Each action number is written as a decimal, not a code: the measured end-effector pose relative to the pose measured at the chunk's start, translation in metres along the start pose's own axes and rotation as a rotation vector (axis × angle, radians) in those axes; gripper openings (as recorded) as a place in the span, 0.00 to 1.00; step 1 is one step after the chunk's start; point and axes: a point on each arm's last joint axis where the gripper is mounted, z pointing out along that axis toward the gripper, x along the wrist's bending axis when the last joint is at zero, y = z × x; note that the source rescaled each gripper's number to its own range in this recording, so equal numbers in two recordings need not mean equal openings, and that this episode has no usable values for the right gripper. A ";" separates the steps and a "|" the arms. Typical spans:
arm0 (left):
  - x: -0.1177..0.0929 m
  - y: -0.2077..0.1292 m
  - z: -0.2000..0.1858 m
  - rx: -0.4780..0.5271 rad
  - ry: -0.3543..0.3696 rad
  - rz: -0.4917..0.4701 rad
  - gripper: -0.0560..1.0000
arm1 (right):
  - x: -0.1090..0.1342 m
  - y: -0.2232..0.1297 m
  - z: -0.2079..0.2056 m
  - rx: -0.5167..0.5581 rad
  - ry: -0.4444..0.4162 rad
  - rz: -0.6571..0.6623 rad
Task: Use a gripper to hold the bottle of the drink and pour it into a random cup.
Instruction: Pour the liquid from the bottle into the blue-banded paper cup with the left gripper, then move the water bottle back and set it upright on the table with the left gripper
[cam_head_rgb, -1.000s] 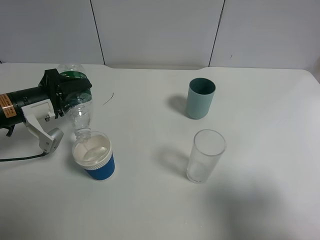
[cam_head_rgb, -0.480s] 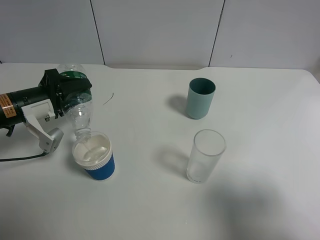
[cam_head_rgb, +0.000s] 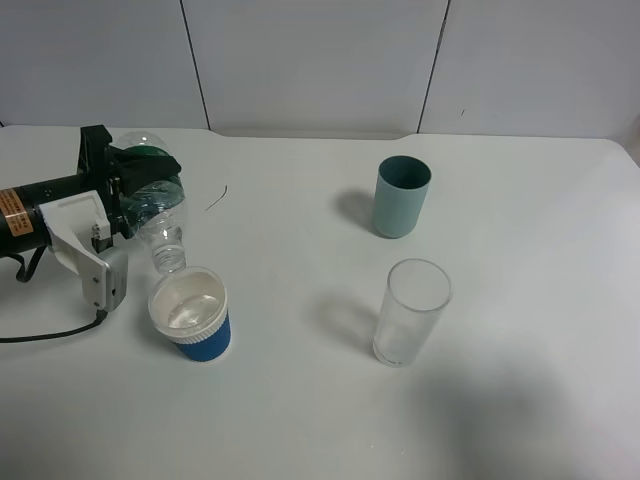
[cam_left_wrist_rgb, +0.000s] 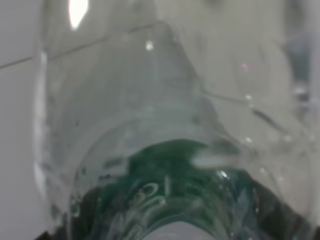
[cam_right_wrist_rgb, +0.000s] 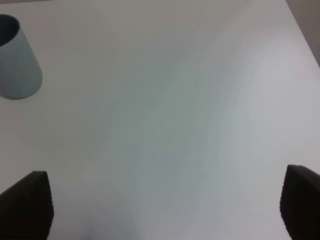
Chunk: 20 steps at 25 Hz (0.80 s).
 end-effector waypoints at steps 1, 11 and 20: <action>0.000 0.000 0.000 0.000 0.000 -0.023 0.06 | 0.000 0.000 0.000 0.000 0.000 0.000; 0.000 -0.005 0.000 0.051 0.012 -0.396 0.06 | 0.000 0.000 0.000 0.000 0.000 0.000; 0.009 -0.011 -0.003 0.114 0.057 -0.584 0.06 | 0.000 0.000 0.000 0.000 0.000 0.000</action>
